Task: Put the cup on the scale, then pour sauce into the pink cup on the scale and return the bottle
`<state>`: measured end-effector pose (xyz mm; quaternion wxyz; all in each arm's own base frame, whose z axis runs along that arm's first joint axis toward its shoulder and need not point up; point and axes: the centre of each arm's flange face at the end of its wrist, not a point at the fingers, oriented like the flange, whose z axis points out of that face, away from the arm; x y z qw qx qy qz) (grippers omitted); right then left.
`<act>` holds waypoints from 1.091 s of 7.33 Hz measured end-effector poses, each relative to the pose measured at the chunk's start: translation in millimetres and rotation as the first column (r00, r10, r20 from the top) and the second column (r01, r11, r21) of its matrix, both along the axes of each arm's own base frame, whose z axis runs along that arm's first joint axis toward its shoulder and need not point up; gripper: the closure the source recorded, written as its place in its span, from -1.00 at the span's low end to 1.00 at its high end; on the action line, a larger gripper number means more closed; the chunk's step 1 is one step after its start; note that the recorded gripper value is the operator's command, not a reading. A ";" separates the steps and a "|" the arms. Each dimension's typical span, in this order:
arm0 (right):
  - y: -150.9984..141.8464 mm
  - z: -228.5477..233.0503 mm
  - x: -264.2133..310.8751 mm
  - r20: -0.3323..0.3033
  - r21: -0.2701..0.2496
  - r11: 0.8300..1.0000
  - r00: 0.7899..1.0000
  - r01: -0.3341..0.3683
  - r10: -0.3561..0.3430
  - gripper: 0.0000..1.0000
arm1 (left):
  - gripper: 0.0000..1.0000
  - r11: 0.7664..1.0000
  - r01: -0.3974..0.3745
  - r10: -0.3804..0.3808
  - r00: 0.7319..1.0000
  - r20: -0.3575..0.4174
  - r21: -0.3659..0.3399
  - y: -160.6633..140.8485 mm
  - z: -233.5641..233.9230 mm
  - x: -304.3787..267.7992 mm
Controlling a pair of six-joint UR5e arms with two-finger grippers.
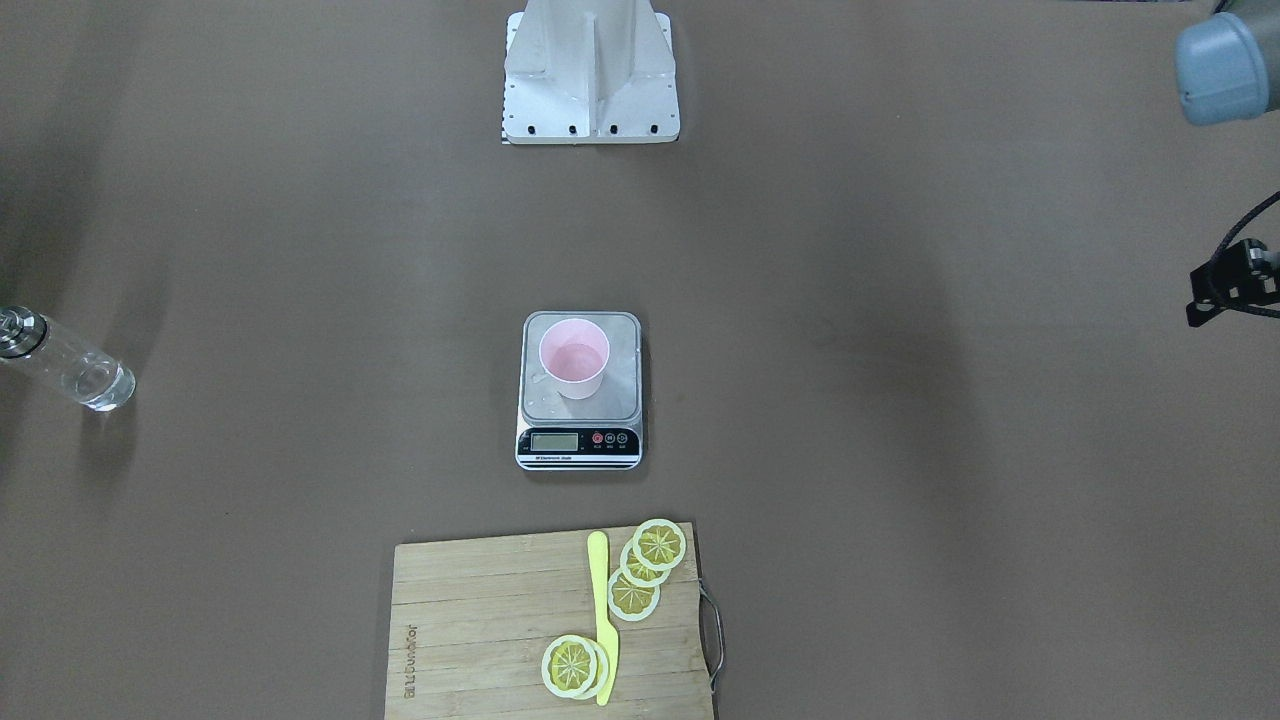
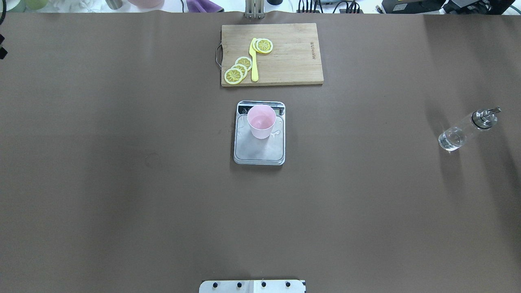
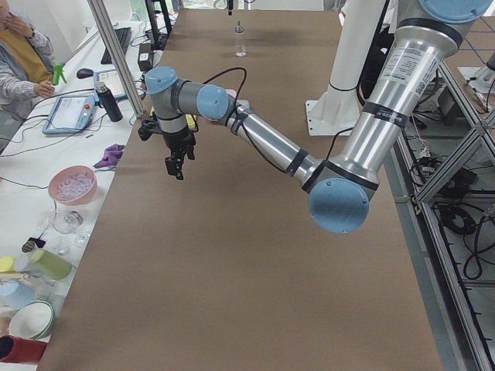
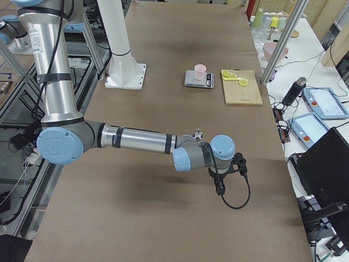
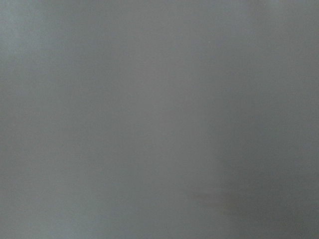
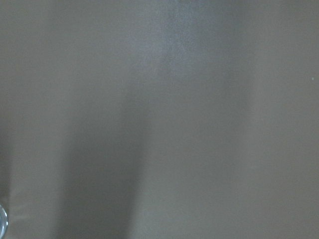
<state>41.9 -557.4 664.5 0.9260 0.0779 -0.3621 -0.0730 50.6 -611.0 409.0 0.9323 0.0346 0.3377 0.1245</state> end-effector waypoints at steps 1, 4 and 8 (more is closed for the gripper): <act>6.4 -7.6 15.4 -0.020 -0.004 1.000 0.999 0.030 -0.030 -1.00 | -0.95 0.999 -0.039 0.039 0.999 0.008 0.014 -7.8 31.3 -30.9; 47.9 -11.1 29.5 -0.040 -0.012 0.998 0.998 0.055 -0.055 -1.00 | -0.95 0.995 -0.093 0.093 0.996 0.006 0.017 -14.0 156.6 -119.8; 68.9 -22.6 31.5 -0.052 -0.049 0.997 0.997 0.054 -0.056 -1.00 | -0.96 0.997 0.054 -0.053 0.999 0.011 -0.053 49.4 262.7 -158.3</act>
